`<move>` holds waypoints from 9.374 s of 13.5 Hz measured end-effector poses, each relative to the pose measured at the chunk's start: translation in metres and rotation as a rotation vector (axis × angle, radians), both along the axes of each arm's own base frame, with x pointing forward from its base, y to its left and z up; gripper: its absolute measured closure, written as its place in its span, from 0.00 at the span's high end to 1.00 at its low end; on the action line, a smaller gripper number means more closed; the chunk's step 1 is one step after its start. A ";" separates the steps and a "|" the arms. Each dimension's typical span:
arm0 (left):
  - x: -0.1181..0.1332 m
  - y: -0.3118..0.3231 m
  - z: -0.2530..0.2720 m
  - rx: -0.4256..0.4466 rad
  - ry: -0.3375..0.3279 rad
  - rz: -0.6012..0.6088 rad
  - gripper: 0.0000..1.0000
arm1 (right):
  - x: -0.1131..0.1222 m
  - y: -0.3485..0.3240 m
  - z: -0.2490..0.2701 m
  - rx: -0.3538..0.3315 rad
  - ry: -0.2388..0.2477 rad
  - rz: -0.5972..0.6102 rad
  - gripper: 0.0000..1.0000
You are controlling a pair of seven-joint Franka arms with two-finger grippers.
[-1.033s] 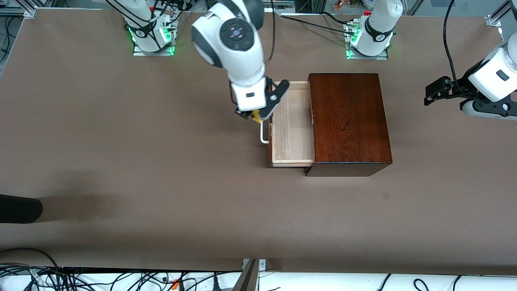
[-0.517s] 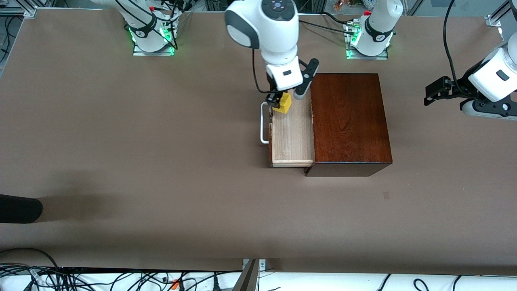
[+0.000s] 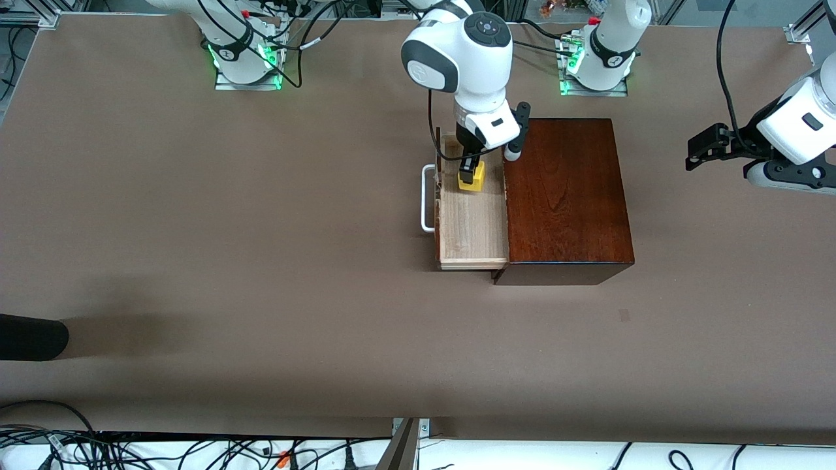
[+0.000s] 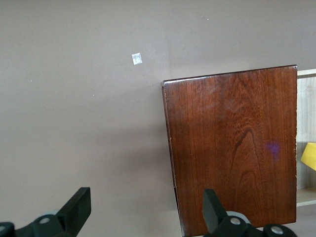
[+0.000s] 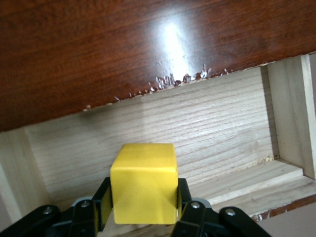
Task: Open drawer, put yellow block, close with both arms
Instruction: 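Carry the yellow cube with the right gripper over the open drawer, then lower the cube into the drawer and open the right gripper, then raise the right gripper away while the left gripper moves to the drawer, then push the drawer front with the left gripper into the box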
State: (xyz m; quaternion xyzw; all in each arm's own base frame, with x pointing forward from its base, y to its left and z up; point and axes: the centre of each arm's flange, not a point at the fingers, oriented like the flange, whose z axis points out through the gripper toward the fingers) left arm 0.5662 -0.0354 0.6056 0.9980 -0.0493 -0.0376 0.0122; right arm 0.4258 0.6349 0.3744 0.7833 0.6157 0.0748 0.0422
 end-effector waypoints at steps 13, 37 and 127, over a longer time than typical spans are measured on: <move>0.000 0.000 -0.001 0.000 0.001 0.000 1.00 | 0.023 -0.017 -0.028 -0.077 0.026 0.144 0.56; 0.001 0.000 -0.003 0.000 0.006 0.000 1.00 | 0.065 -0.047 -0.002 -0.017 0.137 0.100 1.00; -0.059 -0.429 -0.293 0.131 0.263 -1.386 1.00 | 0.135 -0.581 0.239 0.081 0.196 -1.210 1.00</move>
